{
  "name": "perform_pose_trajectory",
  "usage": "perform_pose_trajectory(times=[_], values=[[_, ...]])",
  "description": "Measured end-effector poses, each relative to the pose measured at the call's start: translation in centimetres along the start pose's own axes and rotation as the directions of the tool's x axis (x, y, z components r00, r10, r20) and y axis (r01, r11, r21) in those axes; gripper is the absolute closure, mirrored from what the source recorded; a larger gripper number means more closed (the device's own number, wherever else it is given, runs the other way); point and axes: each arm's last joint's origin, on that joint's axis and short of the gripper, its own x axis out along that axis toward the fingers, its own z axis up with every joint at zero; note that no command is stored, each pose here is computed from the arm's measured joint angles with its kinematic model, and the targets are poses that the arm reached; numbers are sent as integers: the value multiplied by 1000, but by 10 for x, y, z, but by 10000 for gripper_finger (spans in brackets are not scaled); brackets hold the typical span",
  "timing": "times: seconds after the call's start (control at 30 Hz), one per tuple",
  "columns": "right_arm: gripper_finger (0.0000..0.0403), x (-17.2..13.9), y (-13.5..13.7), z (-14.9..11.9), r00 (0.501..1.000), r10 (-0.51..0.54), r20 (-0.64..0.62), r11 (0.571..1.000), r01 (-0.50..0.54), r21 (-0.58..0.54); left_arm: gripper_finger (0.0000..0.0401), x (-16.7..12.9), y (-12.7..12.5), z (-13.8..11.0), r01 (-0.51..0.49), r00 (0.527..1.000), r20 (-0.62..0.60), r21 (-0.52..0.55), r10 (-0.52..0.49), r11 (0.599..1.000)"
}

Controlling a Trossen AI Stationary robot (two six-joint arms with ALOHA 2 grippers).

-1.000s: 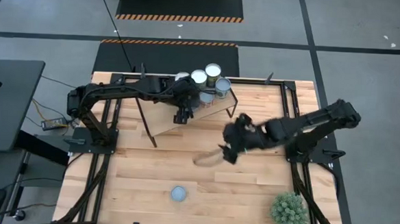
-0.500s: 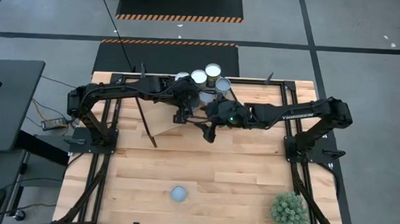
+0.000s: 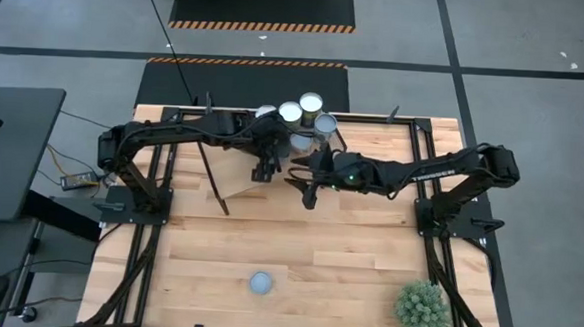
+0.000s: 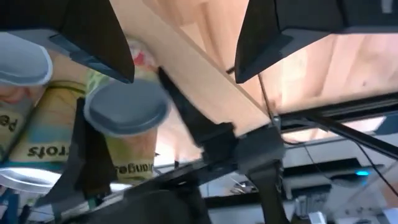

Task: Pick and place cans onto a shelf
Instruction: Put the canned green peas on the shelf

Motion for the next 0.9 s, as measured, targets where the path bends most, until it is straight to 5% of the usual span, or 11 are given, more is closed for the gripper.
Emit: perform_pose_trajectory(times=[0.2,0.9], values=[[119,6,-10,0,997,82,-2,997,-82,-13,85,-5,-1,2,41,998,47,26,-42,999],[120,26,-15,6,997,72,9,997,-72,-12,85,-8,3,3,39,996,83,48,-43,998]])
